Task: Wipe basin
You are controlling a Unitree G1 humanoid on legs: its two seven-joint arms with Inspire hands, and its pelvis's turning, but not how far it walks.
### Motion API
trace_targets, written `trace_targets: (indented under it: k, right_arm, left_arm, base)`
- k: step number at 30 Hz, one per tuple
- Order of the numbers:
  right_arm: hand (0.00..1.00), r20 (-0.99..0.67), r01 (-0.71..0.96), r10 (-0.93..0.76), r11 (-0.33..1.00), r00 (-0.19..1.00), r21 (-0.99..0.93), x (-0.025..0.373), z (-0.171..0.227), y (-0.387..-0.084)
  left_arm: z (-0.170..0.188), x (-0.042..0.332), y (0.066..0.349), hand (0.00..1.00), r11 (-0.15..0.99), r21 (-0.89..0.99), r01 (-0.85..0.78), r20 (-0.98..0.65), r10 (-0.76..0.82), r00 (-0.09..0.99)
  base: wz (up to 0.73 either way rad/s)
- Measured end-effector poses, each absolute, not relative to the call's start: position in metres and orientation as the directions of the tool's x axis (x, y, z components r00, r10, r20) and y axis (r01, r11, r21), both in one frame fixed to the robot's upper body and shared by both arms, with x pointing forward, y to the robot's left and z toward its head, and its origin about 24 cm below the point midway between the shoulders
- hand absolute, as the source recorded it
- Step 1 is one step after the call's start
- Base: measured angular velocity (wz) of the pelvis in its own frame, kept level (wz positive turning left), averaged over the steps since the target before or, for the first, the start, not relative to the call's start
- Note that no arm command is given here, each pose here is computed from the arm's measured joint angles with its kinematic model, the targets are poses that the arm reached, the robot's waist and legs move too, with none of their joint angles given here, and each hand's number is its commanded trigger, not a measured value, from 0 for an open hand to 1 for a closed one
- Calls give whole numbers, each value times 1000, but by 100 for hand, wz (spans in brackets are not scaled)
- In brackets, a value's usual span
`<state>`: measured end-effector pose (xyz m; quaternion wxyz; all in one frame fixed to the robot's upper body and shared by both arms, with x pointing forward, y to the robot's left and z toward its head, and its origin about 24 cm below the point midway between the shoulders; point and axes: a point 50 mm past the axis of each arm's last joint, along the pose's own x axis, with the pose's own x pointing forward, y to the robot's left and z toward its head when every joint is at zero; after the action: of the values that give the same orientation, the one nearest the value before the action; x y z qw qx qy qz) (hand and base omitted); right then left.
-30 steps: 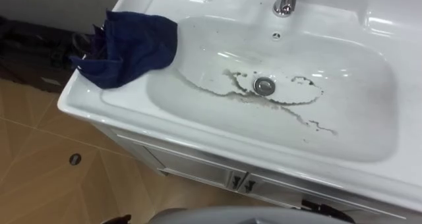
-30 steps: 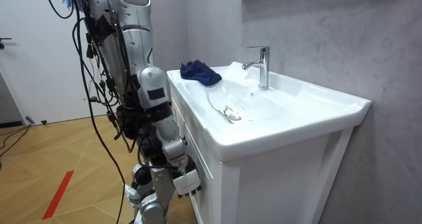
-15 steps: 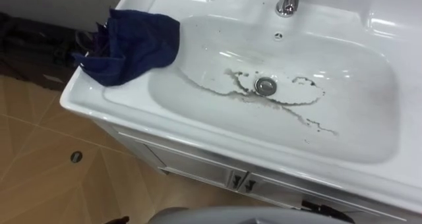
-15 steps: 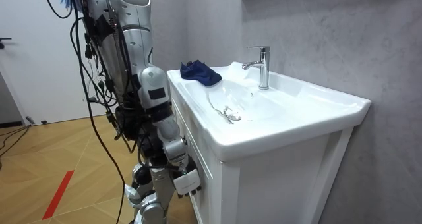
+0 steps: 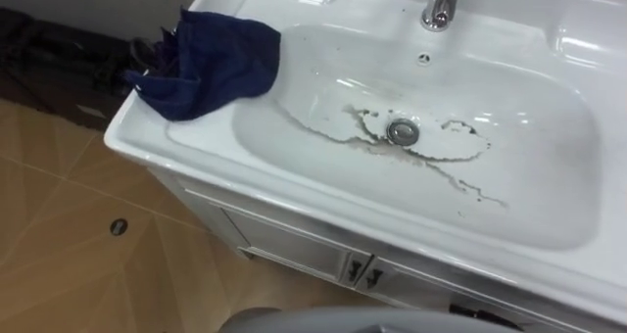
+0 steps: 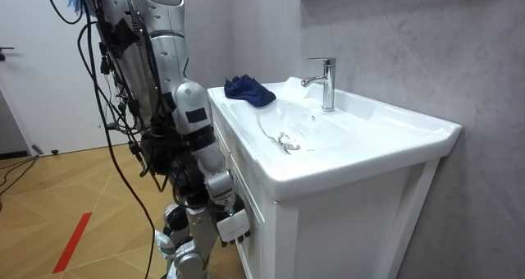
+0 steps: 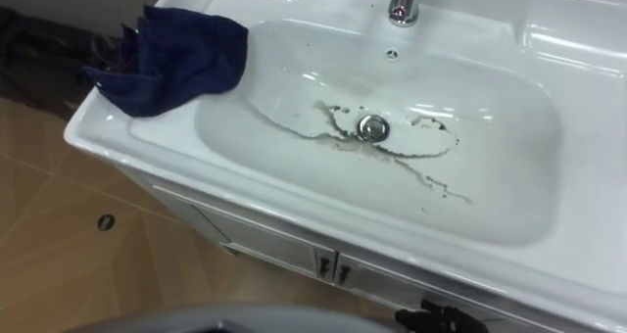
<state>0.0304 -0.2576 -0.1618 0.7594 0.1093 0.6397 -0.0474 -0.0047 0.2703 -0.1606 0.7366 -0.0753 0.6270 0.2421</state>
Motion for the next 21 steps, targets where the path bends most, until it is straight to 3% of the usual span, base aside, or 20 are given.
trace_targets:
  k: [8, 13, 21]
  right_arm:
    - [0, -990, 198, 22, 979, 137, 49, 26, -159, -270]
    - [0, -992, 191, -3, 981, 128, 21, 22, -156, -278]
    - [0, -990, 191, -30, 982, 134, -4, 16, -155, -283]
  left_arm:
    - [-151, -10, 294, 0, 727, 312, -612, -903, 427, 47]
    - [-136, 11, 318, 0, 656, 341, -673, -832, 544, 109]
    - [-90, 72, 358, 0, 578, 338, -743, -595, 743, 308]
  base:
    - [13]
    - [0]
    - [0]
